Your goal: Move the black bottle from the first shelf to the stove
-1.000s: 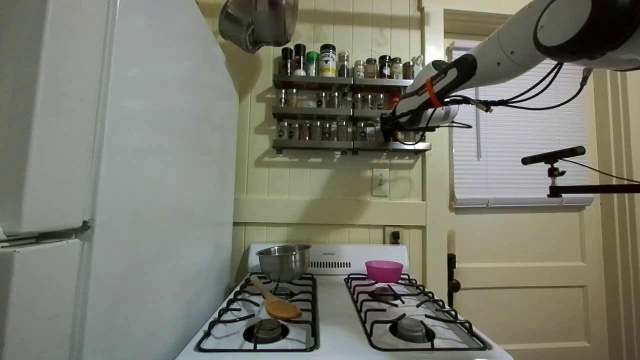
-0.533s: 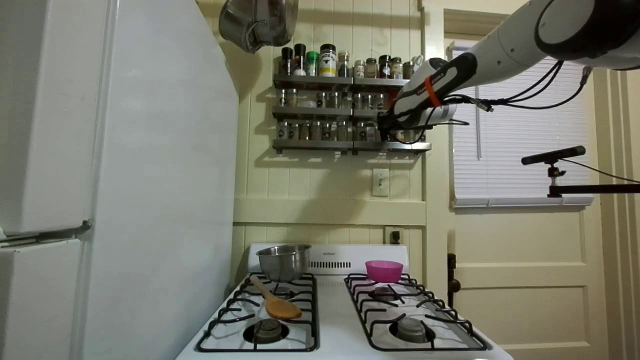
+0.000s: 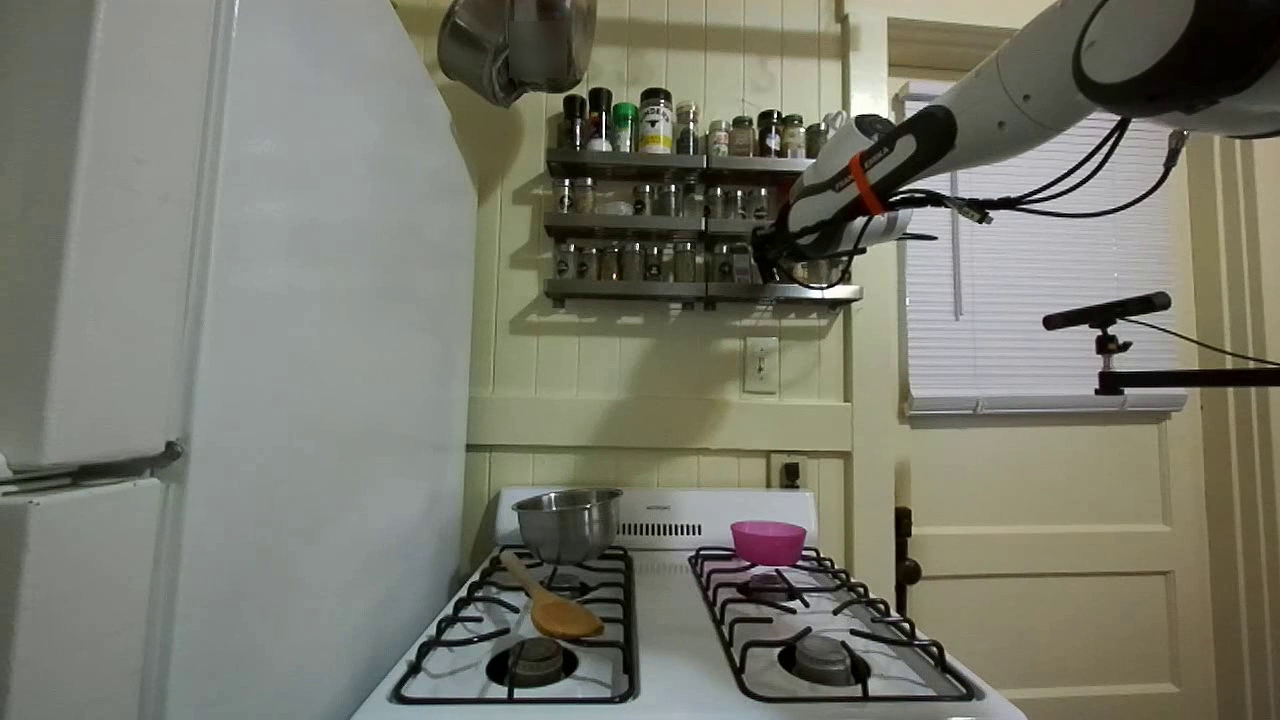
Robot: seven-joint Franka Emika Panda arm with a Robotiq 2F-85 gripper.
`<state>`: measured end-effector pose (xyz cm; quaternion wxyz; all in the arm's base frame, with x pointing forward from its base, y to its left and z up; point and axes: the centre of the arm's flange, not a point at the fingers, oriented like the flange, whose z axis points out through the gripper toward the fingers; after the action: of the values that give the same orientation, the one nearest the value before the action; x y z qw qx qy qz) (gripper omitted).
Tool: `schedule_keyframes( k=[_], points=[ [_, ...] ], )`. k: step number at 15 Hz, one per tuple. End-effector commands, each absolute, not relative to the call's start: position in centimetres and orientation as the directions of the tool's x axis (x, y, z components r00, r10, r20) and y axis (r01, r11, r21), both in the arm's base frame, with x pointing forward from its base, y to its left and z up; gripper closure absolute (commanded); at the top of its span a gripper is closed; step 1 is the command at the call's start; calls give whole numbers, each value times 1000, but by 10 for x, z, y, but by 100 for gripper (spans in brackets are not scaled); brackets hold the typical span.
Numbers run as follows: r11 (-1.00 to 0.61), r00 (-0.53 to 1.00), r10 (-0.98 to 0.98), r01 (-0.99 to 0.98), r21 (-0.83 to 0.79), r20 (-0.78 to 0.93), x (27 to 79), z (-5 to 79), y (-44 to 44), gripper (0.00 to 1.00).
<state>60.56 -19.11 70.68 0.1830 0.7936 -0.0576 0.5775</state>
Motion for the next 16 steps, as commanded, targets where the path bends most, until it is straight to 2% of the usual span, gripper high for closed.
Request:
schedule_keyframes(
  k=[1, 16],
  points=[
    [-916, 380, 163, -284, 283, 911, 590, 711, -187, 81],
    [-886, 433, 304, -198, 419, 848, 561, 716, -188, 81]
  ],
)
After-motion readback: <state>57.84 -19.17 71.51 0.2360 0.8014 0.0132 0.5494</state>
